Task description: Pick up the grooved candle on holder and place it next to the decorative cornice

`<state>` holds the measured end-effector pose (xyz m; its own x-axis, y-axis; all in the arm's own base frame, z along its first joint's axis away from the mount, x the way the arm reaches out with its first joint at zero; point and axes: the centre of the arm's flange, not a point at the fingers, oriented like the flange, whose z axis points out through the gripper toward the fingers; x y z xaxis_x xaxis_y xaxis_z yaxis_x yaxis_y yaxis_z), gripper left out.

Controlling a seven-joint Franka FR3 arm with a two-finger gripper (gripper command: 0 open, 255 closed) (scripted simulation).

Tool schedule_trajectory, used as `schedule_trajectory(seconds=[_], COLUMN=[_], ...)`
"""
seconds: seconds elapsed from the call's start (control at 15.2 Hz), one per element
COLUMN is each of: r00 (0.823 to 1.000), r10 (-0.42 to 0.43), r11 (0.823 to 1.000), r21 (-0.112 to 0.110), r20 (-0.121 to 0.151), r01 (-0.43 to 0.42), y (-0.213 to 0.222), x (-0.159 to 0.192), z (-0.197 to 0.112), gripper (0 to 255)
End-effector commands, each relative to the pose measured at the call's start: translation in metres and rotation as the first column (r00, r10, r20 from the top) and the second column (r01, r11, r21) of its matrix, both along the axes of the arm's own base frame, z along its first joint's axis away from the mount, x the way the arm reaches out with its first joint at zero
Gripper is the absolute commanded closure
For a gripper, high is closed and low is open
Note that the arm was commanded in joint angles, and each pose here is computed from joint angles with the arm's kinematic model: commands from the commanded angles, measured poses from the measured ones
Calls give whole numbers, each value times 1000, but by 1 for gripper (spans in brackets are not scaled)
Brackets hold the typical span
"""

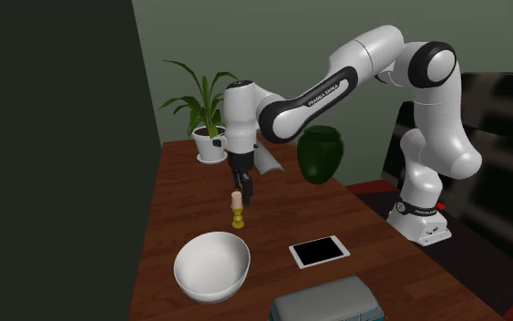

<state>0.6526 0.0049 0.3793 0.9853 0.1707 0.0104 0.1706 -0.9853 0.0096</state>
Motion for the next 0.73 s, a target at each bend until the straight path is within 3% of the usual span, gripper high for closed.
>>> schedule_trajectory(seconds=[0.0,0.13,0.66], r00=[1000,1000,1000], r10=[0,0,0], r11=[1000,1000,1000], r21=[0,0,0], r20=[0,0,0], r01=[0,0,0], y=[0,0,0], x=[0,0,0], z=[-12,-25,-25], gripper=[0,0,0])
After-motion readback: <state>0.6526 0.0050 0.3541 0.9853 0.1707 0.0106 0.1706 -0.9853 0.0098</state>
